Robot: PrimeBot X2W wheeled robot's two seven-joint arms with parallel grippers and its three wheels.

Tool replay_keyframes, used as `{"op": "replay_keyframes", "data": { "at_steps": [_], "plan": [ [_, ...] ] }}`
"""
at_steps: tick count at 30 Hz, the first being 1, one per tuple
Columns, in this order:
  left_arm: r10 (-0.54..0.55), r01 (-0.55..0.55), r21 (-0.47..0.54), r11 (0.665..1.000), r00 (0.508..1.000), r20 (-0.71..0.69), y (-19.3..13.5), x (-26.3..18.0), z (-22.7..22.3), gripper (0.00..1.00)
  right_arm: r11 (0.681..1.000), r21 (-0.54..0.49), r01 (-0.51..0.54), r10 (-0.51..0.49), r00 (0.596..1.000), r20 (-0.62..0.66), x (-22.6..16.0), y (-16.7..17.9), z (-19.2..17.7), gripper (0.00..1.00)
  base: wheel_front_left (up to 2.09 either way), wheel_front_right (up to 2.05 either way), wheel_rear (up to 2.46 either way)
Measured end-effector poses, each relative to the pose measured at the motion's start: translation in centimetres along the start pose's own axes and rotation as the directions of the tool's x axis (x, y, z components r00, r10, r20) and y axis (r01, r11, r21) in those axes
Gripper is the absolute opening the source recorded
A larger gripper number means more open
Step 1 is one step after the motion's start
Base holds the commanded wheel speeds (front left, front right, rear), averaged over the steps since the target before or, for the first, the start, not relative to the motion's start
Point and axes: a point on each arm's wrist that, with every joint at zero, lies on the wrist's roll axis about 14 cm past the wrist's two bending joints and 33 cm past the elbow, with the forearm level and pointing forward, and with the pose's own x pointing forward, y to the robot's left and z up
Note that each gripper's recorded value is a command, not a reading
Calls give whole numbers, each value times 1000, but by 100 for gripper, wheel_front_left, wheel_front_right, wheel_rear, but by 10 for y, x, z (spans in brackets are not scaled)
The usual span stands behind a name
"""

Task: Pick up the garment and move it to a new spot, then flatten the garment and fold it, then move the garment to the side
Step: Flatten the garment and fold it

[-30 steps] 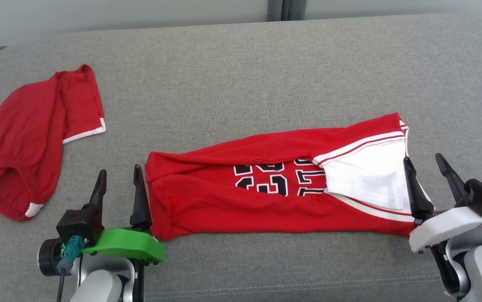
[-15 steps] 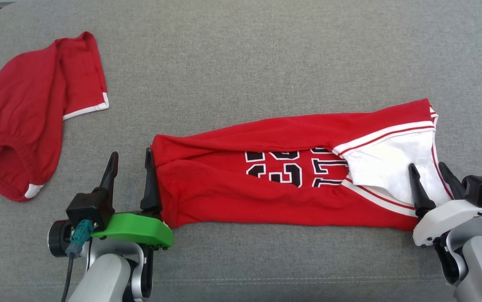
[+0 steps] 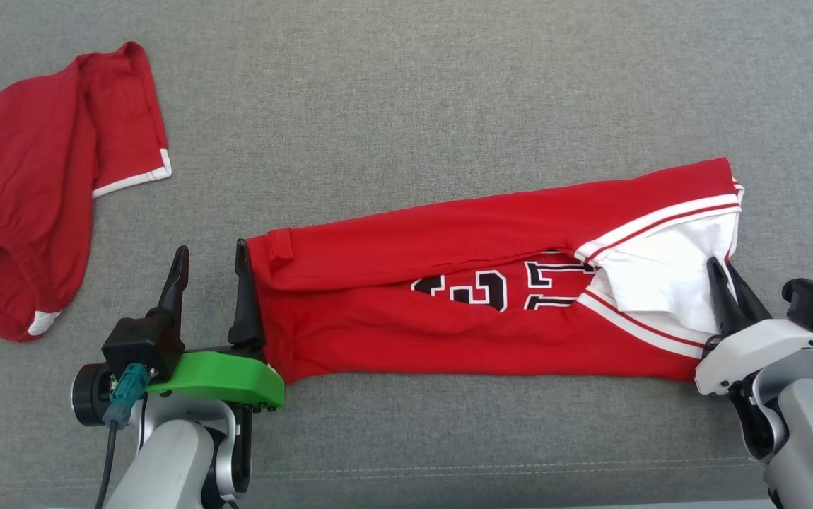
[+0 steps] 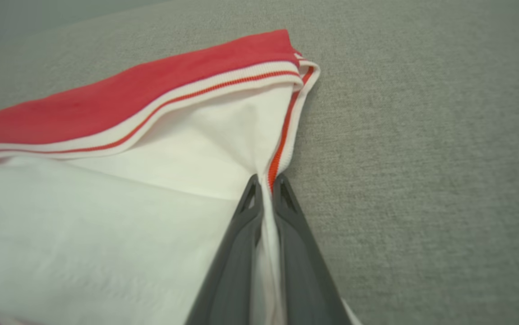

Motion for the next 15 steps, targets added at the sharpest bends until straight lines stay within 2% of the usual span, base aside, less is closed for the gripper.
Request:
{"op": "replay_keyframes", "data": {
  "at_steps": [5, 12, 15],
  "plan": [
    [-14, 14, -2, 1000, 1000, 8, -5, 3, 2, 100, 998, 10, 61, -61, 998, 31, -9, -26, 11, 0, 0, 0, 0],
    [-51, 51, -5, 999, 999, 13, -17, 6, 3, 100, 975, -17, 220, -217, 971, 105, -36, -93, 39, 0, 0, 0, 0],
    [-61, 61, -7, 998, 998, 14, -21, 8, 2, 100, 971, -31, 236, -230, 963, 143, -41, -101, 52, 0, 0, 0, 0]
  ]
}}
